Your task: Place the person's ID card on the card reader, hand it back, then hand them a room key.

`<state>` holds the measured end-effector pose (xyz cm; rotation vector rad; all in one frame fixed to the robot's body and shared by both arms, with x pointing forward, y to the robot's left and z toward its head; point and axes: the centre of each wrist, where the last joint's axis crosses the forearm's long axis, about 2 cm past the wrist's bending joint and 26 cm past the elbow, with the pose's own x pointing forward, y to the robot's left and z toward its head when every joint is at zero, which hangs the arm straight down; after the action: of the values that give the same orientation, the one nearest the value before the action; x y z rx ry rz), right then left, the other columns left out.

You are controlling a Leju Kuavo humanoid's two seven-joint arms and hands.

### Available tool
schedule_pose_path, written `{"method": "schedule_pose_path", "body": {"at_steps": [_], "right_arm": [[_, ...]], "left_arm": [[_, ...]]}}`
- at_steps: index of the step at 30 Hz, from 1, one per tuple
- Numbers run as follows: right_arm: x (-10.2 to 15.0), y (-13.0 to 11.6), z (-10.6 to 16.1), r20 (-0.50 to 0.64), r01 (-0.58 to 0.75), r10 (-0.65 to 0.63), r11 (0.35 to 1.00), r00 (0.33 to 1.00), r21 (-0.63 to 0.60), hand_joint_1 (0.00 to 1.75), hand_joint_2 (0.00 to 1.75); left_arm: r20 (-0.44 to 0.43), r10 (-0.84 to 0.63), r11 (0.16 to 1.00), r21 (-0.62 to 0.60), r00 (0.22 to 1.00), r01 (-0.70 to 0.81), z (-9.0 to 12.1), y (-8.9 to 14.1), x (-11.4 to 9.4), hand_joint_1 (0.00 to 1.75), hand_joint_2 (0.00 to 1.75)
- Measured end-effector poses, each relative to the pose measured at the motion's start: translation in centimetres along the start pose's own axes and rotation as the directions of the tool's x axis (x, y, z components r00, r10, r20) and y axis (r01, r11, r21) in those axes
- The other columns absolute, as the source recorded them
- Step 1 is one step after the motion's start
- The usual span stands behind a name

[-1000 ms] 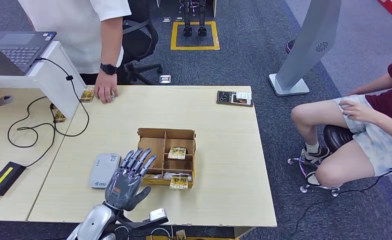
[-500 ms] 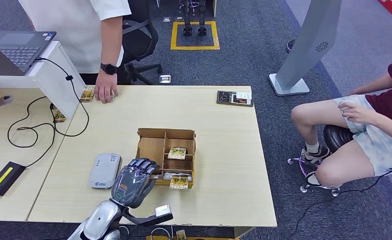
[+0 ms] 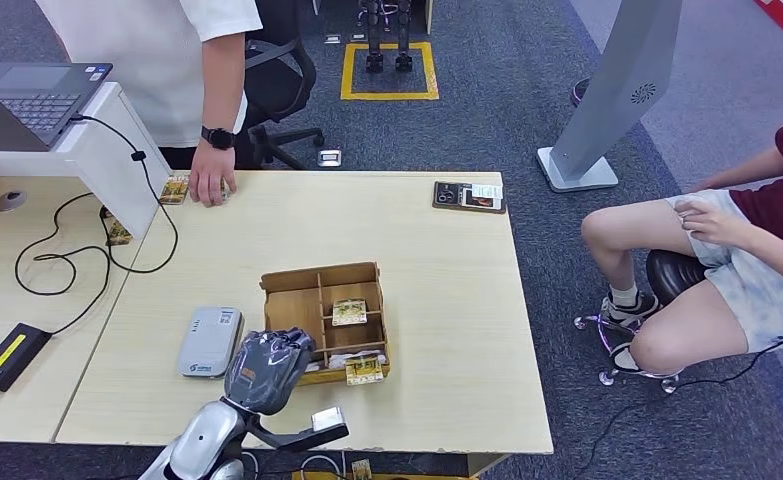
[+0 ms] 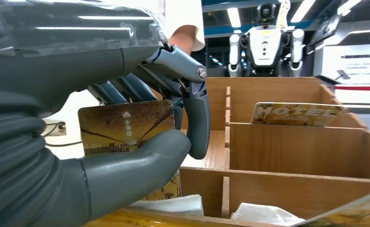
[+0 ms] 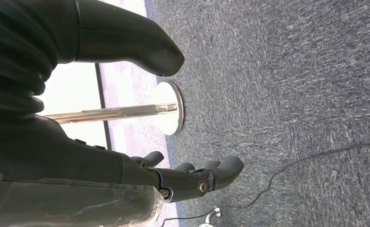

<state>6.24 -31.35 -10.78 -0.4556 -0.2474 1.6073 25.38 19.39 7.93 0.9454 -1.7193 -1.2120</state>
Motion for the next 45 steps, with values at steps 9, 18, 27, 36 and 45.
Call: {"method": "schedule_pose_path", "body": {"at_steps": [9,18,27,36,45], "right_arm": [[0.0,0.0,0.0,0.000,-0.002,0.002,1.000,1.000,-0.005,0.00,1.75],[0.1,-0.1,0.0,0.010,-0.013,0.014,1.000,1.000,-0.002,0.00,1.75],[0.2,-0.6,-0.2,0.022,-0.040,0.040,0.999,0.999,0.005,0.00,1.75],[0.3,-0.9,-0.2,0.030,-0.060,0.060,0.998,0.998,0.000,0.00,1.75],[0.4,-1.4,-0.4,0.042,-0.081,0.081,0.997,0.996,-0.002,0.00,1.75]], "left_arm": [[0.005,0.019,0.999,0.026,1.000,-0.020,0.1,0.0,0.1,1.75,1.75],[0.045,0.066,0.971,0.227,0.997,-0.075,-2.2,1.9,0.3,1.75,1.75],[0.087,0.090,0.917,0.381,0.992,-0.117,-6.6,5.6,0.2,1.75,1.75],[0.101,0.133,0.888,0.429,0.986,-0.163,-8.9,7.5,0.3,1.75,1.75],[0.103,0.156,0.865,0.465,0.982,-0.186,-12.0,10.2,0.1,1.75,1.75]]}}
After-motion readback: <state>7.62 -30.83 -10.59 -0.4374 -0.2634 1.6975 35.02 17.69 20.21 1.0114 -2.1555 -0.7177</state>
